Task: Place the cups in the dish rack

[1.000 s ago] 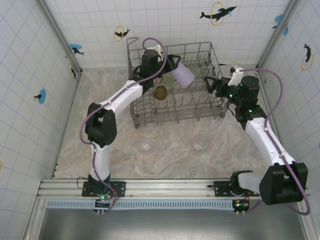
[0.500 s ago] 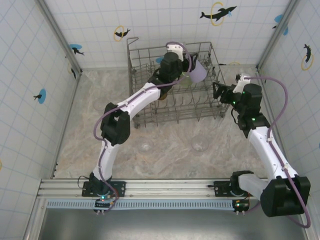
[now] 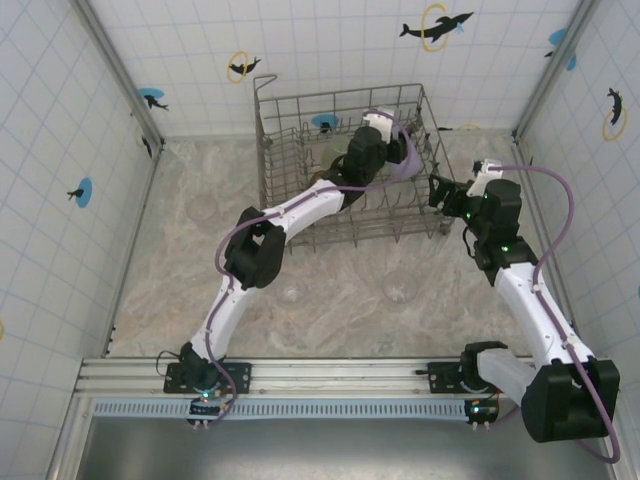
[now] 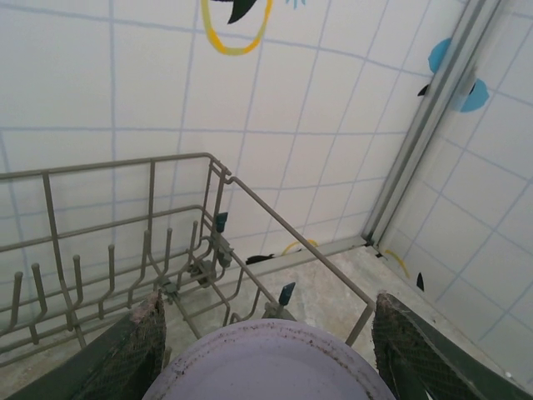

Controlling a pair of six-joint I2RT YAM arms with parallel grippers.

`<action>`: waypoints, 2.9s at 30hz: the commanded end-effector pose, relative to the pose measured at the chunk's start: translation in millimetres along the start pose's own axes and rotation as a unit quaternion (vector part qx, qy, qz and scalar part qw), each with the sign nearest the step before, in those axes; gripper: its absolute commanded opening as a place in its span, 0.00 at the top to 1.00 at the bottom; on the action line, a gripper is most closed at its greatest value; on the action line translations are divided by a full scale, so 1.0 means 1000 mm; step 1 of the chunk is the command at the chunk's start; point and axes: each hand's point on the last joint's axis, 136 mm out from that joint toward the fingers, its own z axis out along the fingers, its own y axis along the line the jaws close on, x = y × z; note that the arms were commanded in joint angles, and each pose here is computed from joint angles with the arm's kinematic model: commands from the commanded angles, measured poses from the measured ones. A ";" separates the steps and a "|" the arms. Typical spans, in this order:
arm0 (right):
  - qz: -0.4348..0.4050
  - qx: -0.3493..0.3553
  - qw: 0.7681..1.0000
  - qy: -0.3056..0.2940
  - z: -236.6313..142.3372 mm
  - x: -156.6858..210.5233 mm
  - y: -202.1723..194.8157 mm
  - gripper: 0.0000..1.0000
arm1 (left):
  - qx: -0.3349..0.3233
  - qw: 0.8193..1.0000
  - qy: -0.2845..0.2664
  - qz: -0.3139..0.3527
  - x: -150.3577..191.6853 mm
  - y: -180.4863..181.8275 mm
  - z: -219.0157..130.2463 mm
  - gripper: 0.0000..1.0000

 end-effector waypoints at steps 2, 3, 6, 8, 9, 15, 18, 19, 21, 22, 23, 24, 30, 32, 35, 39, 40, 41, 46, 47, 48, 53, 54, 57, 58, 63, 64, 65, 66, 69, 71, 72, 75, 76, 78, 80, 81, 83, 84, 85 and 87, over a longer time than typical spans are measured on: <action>-0.005 0.002 1.000 -0.024 -0.003 -0.008 -0.002 0.00 | -0.012 0.997 -0.072 0.026 -0.088 -0.013 -0.034 1.00; -0.005 0.002 1.000 -0.024 -0.003 -0.008 -0.002 0.00 | -0.013 0.997 -0.075 0.026 -0.094 -0.013 -0.041 1.00; -0.005 0.005 1.000 -0.021 -0.002 -0.006 -0.004 0.00 | -0.025 0.996 -0.079 0.029 -0.111 -0.010 -0.058 1.00; -0.003 0.006 1.000 -0.019 -0.002 -0.004 -0.005 0.00 | -0.038 0.996 -0.076 0.037 -0.117 -0.005 -0.070 1.00; -0.003 0.005 1.000 -0.018 -0.002 -0.004 -0.005 0.00 | -0.043 0.995 -0.075 0.040 -0.119 -0.003 -0.075 1.00; 0.002 0.006 1.000 -0.012 0.001 0.002 -0.007 0.00 | -0.094 0.991 -0.046 0.080 -0.096 0.019 -0.090 1.00; 0.006 0.003 1.000 -0.006 0.003 0.004 -0.006 0.00 | -0.110 0.989 -0.027 0.099 -0.076 0.027 -0.086 1.00; 0.006 0.002 1.000 -0.005 0.003 0.005 -0.006 0.00 | -0.113 0.988 -0.021 0.102 -0.072 0.029 -0.085 1.00; 0.008 0.001 1.000 -0.004 0.004 0.006 -0.006 0.00 | -0.120 0.987 -0.014 0.109 -0.062 0.032 -0.080 1.00; 0.008 0.000 1.000 -0.004 0.004 0.006 -0.006 0.00 | -0.122 0.986 -0.013 0.110 -0.059 0.034 -0.078 1.00; 0.008 0.001 1.000 -0.004 0.003 0.006 -0.006 0.00 | -0.125 0.986 -0.009 0.112 -0.055 0.035 -0.076 1.00; 0.008 0.002 1.000 -0.005 0.003 0.005 -0.006 0.00 | -0.127 0.985 -0.007 0.113 -0.052 0.037 -0.073 1.00; 0.008 0.001 1.000 -0.007 0.000 0.004 -0.005 0.00 | -0.131 0.985 0.015 0.111 -0.030 0.044 -0.060 1.00; 0.007 0.004 1.000 -0.009 0.000 0.003 -0.006 0.00 | -0.135 0.985 0.022 0.108 -0.022 0.049 -0.057 1.00; 0.007 0.004 1.000 -0.010 0.000 0.003 -0.006 0.00 | -0.134 0.985 0.031 0.101 -0.014 0.053 -0.055 1.00; 0.015 -0.001 1.000 -0.008 0.001 0.005 -0.005 0.00 | -0.138 0.985 0.042 0.094 0.002 0.062 -0.050 1.00; 0.015 -0.003 1.000 -0.008 0.002 0.005 -0.004 0.00 | -0.140 0.985 0.045 0.092 0.005 0.065 -0.049 1.00; 0.017 -0.005 1.000 -0.008 0.002 0.005 -0.004 0.00 | -0.142 0.985 0.048 0.089 0.009 0.068 -0.048 1.00; 0.019 -0.005 1.000 -0.007 0.002 0.005 -0.004 0.00 | -0.137 0.986 0.056 0.076 0.022 0.072 -0.046 1.00; 0.019 -0.006 1.000 -0.008 0.002 0.005 -0.004 0.00 | -0.135 0.986 0.057 0.075 0.025 0.072 -0.046 1.00; 0.020 -0.005 1.000 -0.007 0.002 0.006 -0.004 0.00 | -0.131 0.987 0.058 0.073 0.027 0.071 -0.045 1.00; 0.024 -0.009 1.000 -0.007 0.002 0.006 -0.003 0.00 | -0.132 0.986 0.067 0.072 0.041 0.073 -0.042 0.81; 0.023 -0.008 1.000 -0.006 0.002 0.007 -0.003 0.00 | -0.135 0.986 0.068 0.073 0.042 0.075 -0.042 0.71; 0.022 -0.008 1.000 -0.006 0.001 0.007 -0.003 0.00 | -0.147 0.984 0.066 0.071 0.044 0.079 -0.044 0.48; 0.022 -0.007 1.000 -0.007 0.001 0.007 -0.003 0.00 | -0.149 0.984 0.064 0.069 0.044 0.080 -0.045 0.43; 0.023 -0.008 1.000 -0.007 0.000 0.006 -0.002 0.00 | -0.143 0.986 0.057 0.061 0.042 0.078 -0.048 0.29; 0.022 -0.007 1.000 -0.008 0.000 0.005 -0.003 0.00 | -0.141 0.986 0.056 0.061 0.042 0.077 -0.048 0.28; 0.022 -0.008 1.000 -0.007 0.000 0.006 -0.003 0.00 | -0.141 0.986 0.057 0.062 0.042 0.077 -0.048 0.24; 0.022 -0.008 1.000 -0.008 0.000 0.005 -0.002 0.00 | -0.141 0.986 0.057 0.062 0.042 0.077 -0.048 0.23; 0.022 -0.009 1.000 -0.009 -0.001 0.003 -0.001 0.00 | -0.136 0.987 0.056 0.061 0.040 0.075 -0.048 0.16; 0.023 -0.011 1.000 -0.010 -0.001 0.002 0.000 0.00 | -0.134 0.988 0.052 0.058 0.034 0.073 -0.050 0.10; 0.023 -0.012 1.000 -0.010 -0.001 0.001 0.000 0.00 | -0.132 0.989 0.048 0.055 0.029 0.072 -0.051 0.08; 0.023 -0.012 1.000 -0.011 -0.002 -0.001 0.001 0.00 | -0.126 0.990 0.036 0.044 0.013 0.067 -0.055 0.03; 0.022 -0.012 1.000 -0.012 -0.003 -0.002 0.001 0.00 | -0.121 0.991 0.030 0.039 0.005 0.065 -0.058 0.03; 0.023 -0.011 1.000 -0.013 -0.004 -0.002 0.001 0.00 | -0.113 0.993 0.023 0.030 -0.006 0.060 -0.062 0.03; 0.024 -0.012 1.000 -0.013 -0.004 -0.001 0.001 0.00 | -0.107 0.994 0.014 0.018 -0.019 0.057 -0.069 0.03; 0.024 -0.012 1.000 -0.014 -0.005 -0.001 0.001 0.00 | -0.104 0.994 0.010 0.011 -0.024 0.055 -0.073 0.03; 0.025 -0.013 1.000 -0.012 -0.005 0.000 0.001 0.00 | -0.094 0.996 0.002 0.001 -0.037 0.050 -0.081 0.03; 0.025 -0.014 1.000 -0.012 -0.006 0.000 0.002 0.00 | -0.090 0.996 -0.002 -0.003 -0.042 0.048 -0.084 0.03; 0.026 -0.015 0.999 -0.011 -0.006 0.001 0.002 0.00 | -0.087 0.996 -0.006 -0.006 -0.048 0.046 -0.088 0.03; 0.026 -0.012 1.000 -0.008 -0.007 0.002 0.001 0.00 | -0.083 0.996 -0.009 -0.007 -0.058 0.044 -0.097 0.03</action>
